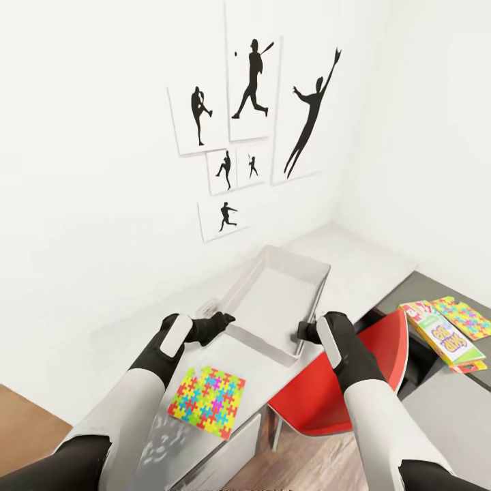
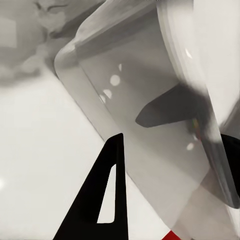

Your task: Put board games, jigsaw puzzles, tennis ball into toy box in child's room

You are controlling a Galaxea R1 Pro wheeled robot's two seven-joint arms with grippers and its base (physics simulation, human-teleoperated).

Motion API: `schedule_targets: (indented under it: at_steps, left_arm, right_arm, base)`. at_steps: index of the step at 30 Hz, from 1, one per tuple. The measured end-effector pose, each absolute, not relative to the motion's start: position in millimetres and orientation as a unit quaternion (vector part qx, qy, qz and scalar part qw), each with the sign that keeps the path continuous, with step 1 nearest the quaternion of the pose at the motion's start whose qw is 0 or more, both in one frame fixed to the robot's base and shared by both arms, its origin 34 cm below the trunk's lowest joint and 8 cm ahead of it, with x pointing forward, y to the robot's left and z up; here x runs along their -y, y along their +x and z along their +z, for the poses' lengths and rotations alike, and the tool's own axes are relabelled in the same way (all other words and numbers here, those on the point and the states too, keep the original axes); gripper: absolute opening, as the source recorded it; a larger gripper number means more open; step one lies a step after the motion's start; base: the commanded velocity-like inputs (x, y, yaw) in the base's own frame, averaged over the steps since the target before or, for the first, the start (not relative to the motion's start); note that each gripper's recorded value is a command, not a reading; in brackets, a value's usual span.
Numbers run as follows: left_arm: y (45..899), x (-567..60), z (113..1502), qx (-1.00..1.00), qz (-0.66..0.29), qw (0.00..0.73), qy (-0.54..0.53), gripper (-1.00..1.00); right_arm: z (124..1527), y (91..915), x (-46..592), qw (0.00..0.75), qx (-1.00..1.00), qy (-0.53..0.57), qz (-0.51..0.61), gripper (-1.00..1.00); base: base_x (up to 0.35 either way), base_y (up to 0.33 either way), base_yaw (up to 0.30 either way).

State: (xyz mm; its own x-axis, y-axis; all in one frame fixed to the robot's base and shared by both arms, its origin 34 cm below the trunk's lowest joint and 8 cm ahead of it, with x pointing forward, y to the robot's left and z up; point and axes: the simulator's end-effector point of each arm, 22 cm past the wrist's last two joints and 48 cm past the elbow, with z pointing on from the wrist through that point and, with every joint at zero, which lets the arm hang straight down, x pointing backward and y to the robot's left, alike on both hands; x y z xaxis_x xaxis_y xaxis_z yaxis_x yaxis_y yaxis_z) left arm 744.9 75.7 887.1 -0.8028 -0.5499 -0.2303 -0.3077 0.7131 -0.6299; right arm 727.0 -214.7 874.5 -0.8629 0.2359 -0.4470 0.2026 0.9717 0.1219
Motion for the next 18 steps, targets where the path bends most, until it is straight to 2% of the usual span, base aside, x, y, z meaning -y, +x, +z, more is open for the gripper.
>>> schedule_targets:
  at_steps: [7,8,9,18]
  left_arm:
    - [745.1,-75.7,887.2,-0.902,-0.296,0.207,-0.237,-1.00]
    - [745.1,-75.7,887.2,-0.902,-0.296,0.207,-0.237,-1.00]
    - [745.5,-77.3,884.1,-0.901,-0.298,0.201,-0.243,1.00]
    - [737.9,-71.2,878.4,-0.910,-0.293,0.186,-0.225,1.00]
  right_arm:
    - [874.8,727.2,214.8,0.238,-0.964,0.114,0.035,-1.00]
    - [874.8,727.2,214.7,0.238,-0.964,0.114,0.035,1.00]
    - [875.3,731.9,211.7,0.243,-0.961,0.120,0.051,1.00]
    - [875.7,732.9,211.4,0.245,-0.961,0.118,0.047,1.00]
  base:
    - [0.000,0.000,0.000]
    - [0.000,0.000,0.000]
    - [0.000,0.000,0.000]
    - [0.000,0.000,0.000]
